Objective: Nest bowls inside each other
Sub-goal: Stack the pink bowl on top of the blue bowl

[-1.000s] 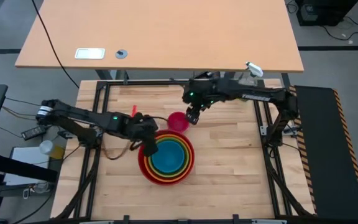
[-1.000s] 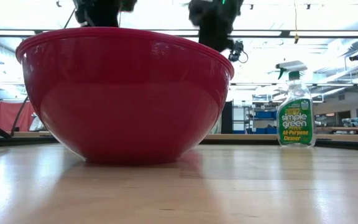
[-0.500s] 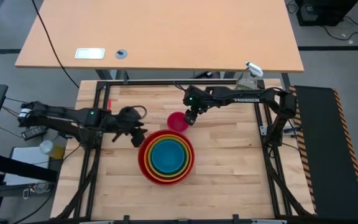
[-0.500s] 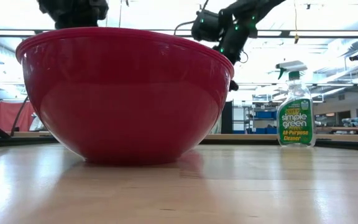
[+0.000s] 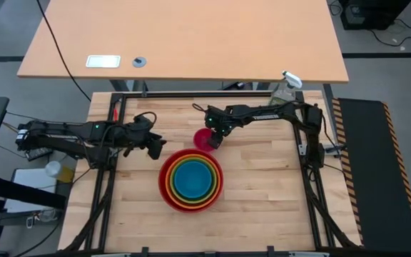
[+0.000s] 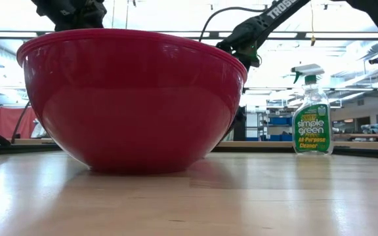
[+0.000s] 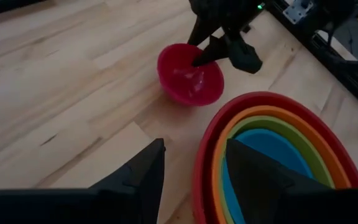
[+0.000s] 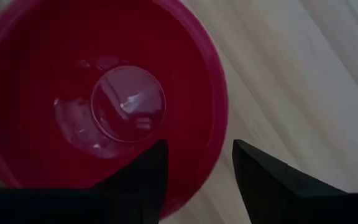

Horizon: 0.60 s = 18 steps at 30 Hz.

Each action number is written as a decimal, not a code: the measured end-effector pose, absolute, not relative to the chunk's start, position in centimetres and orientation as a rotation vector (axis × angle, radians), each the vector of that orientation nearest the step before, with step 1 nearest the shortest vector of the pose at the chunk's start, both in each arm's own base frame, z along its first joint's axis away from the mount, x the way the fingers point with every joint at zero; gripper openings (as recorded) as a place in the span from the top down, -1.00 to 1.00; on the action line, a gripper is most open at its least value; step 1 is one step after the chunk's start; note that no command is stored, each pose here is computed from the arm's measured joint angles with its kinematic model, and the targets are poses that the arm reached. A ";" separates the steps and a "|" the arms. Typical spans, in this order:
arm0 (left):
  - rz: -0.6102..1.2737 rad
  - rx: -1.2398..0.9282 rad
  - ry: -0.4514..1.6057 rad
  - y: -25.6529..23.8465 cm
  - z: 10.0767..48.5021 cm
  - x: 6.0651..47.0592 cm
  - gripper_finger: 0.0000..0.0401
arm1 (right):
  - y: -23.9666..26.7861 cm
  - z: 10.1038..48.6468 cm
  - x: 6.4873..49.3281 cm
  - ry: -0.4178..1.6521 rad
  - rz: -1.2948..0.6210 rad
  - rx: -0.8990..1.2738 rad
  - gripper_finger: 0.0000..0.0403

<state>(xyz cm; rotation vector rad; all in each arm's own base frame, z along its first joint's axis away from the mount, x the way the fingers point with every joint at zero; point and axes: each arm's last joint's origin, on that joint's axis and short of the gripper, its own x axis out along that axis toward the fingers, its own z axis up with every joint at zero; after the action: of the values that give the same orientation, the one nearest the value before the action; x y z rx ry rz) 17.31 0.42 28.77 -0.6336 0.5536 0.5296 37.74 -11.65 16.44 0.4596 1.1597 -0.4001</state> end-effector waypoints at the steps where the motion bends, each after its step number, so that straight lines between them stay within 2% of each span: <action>1: 0.529 -0.638 0.551 0.4 28.8 17.3 0.14 | -11.7 16.2 37.8 1.163 -0.409 0.453 0.12; 7: 0.530 -0.640 0.550 0.4 28.8 17.3 0.14 | -11.7 15.9 37.9 1.159 -0.438 0.458 0.41; 14: 0.530 -0.640 0.550 0.4 28.8 17.3 0.14 | -11.9 16.4 38.2 1.100 -0.476 0.500 0.89; 18: 0.530 -0.641 0.550 0.4 28.8 17.3 0.14 | -11.9 16.4 38.4 1.077 -0.492 0.524 0.90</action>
<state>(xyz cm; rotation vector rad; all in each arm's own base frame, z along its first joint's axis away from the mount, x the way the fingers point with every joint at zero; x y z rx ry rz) 17.31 0.41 28.79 -0.6410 0.5501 0.5302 38.42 -11.89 16.36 0.5240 1.0765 -0.4917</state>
